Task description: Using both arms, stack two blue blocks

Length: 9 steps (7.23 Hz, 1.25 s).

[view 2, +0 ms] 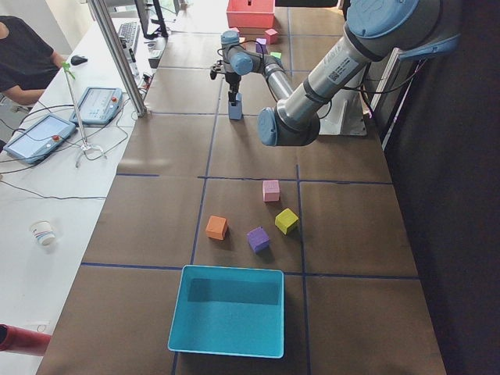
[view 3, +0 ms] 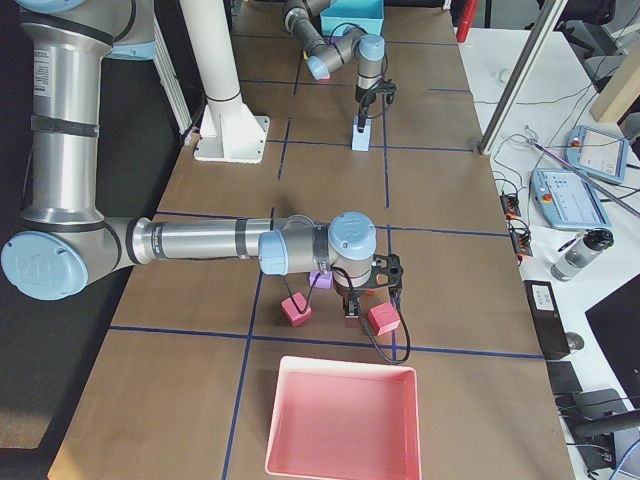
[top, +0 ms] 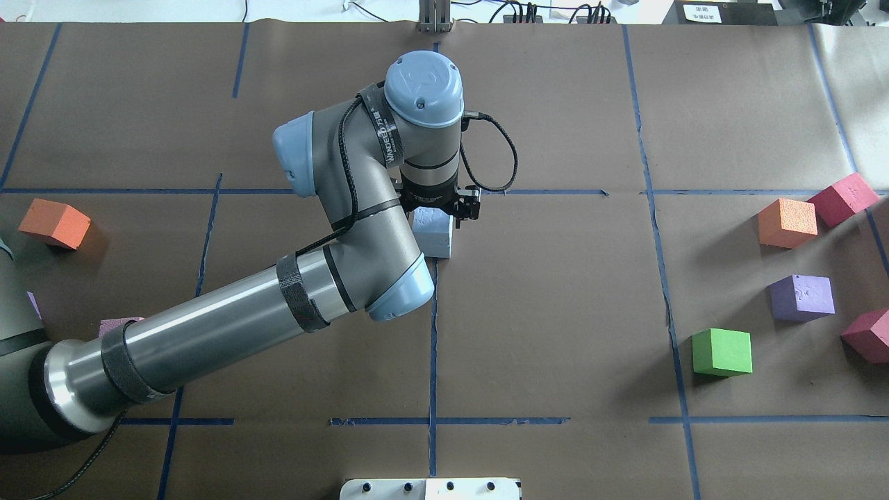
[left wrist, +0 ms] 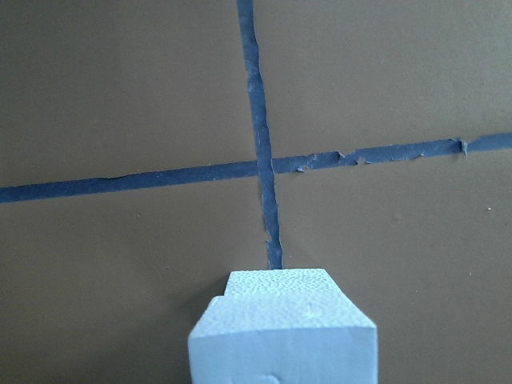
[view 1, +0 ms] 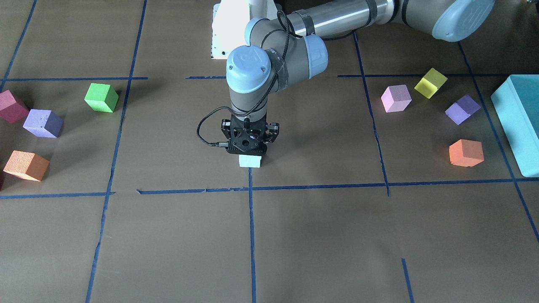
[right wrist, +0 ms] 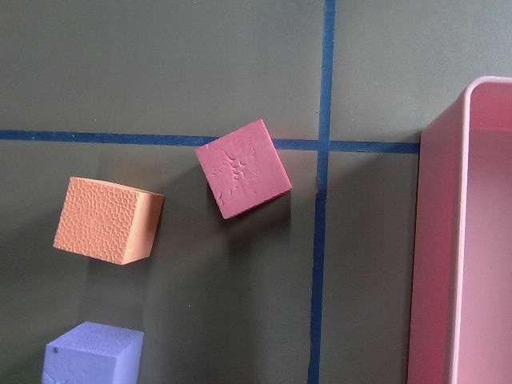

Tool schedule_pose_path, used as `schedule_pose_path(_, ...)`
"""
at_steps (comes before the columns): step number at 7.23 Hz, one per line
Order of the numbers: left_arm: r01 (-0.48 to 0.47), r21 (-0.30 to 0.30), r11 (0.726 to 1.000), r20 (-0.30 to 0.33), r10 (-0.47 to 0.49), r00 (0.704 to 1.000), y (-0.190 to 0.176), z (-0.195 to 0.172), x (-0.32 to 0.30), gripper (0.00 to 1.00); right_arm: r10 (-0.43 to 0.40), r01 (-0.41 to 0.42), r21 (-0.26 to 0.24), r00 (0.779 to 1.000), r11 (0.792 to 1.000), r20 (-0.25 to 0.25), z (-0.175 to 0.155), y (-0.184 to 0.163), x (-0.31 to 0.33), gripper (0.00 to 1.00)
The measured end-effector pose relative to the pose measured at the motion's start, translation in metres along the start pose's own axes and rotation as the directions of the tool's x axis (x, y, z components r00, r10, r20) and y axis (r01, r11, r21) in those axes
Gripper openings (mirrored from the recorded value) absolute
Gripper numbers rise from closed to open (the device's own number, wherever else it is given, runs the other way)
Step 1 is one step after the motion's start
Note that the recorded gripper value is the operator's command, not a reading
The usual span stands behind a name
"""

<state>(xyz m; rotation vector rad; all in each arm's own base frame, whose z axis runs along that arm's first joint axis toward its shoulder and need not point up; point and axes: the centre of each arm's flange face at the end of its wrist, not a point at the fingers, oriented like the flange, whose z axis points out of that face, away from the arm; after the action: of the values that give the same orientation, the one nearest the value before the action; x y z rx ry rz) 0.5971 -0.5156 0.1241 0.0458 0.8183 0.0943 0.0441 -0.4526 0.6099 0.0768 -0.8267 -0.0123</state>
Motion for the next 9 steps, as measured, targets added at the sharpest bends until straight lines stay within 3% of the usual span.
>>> schedule_pose_path(3, 0.018, 0.008, 1.0, -0.017, -0.018, 1.0, 0.004, -0.008, 0.002, 1.0, 0.0, 0.0, 0.0, 1.0, 1.0, 0.0, 0.0, 0.0, 0.0, 1.0)
schedule_pose_path(7, 0.035, 0.021, 0.999, -0.043, -0.034, 0.999, 0.028, -0.105, -0.018, 1.0, -0.002, 0.002, 0.004, 1.0, 1.0, 0.002, -0.002, 0.0, 0.001, 1.0)
schedule_pose_path(9, 0.031, 0.03, 0.999, -0.037, -0.03, 0.999, 0.052, -0.141, -0.079, 1.0, 0.002, -0.002, -0.006, 1.0, 1.0, 0.0, 0.002, 0.007, 0.013, 1.0)
